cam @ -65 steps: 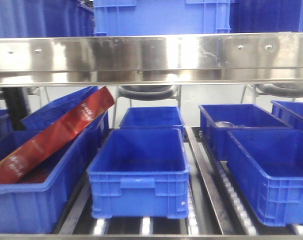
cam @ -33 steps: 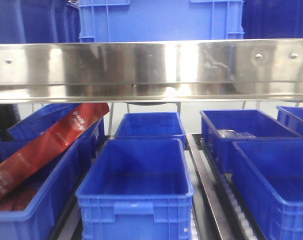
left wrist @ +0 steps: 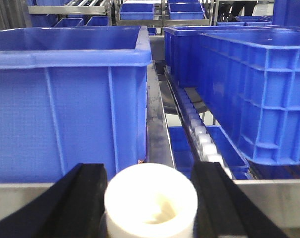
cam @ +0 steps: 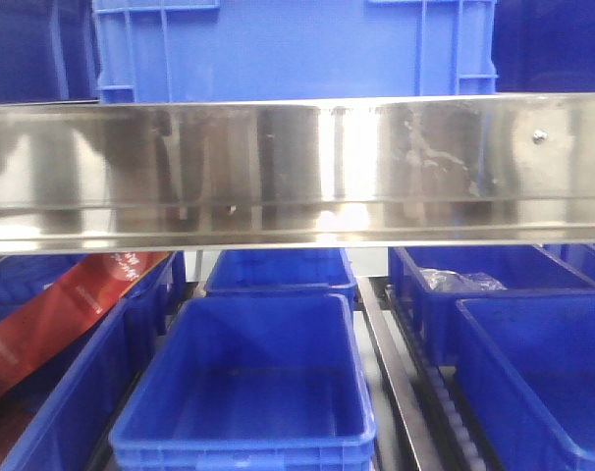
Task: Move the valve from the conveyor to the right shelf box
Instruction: 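Extend both arms with valves over the blue bins on the shelf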
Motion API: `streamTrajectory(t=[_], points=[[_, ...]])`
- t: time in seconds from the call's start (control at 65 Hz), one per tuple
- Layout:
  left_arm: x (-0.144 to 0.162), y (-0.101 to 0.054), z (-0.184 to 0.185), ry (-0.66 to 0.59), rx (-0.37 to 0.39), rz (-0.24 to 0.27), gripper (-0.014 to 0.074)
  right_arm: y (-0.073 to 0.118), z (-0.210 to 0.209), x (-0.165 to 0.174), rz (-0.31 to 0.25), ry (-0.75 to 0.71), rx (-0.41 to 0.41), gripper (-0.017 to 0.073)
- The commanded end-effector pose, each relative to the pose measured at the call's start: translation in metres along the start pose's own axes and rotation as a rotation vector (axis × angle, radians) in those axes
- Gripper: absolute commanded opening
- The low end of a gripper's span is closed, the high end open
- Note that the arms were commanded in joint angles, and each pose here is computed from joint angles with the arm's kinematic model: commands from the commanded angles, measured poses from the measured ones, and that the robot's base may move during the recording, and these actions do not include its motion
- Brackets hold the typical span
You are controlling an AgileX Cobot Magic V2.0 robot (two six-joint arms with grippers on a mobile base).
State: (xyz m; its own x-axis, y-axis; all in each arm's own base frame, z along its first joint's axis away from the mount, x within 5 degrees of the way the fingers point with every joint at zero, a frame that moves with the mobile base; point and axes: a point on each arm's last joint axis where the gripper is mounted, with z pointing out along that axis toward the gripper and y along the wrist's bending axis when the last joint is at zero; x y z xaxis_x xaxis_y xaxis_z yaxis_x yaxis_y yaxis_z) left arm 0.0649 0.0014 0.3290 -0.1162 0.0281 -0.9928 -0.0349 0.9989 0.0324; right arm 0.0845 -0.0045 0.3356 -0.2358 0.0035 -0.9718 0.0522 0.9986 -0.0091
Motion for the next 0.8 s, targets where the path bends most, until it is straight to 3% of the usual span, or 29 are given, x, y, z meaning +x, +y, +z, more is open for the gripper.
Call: streamTrajectory(t=[0.0,0.784], points=[[-0.0064,0.0005,-0.0017,-0.06,-0.006,-0.007,-0.0111,-0.0007,-0.0024,-0.0087,-0.007,-0.087,0.008,-0.0162],[-0.0064,0.0005,-0.0017,-0.06,-0.006,-0.007,-0.0111,-0.0007,-0.0024,-0.0087,-0.007,-0.087,0.008,-0.0162]])
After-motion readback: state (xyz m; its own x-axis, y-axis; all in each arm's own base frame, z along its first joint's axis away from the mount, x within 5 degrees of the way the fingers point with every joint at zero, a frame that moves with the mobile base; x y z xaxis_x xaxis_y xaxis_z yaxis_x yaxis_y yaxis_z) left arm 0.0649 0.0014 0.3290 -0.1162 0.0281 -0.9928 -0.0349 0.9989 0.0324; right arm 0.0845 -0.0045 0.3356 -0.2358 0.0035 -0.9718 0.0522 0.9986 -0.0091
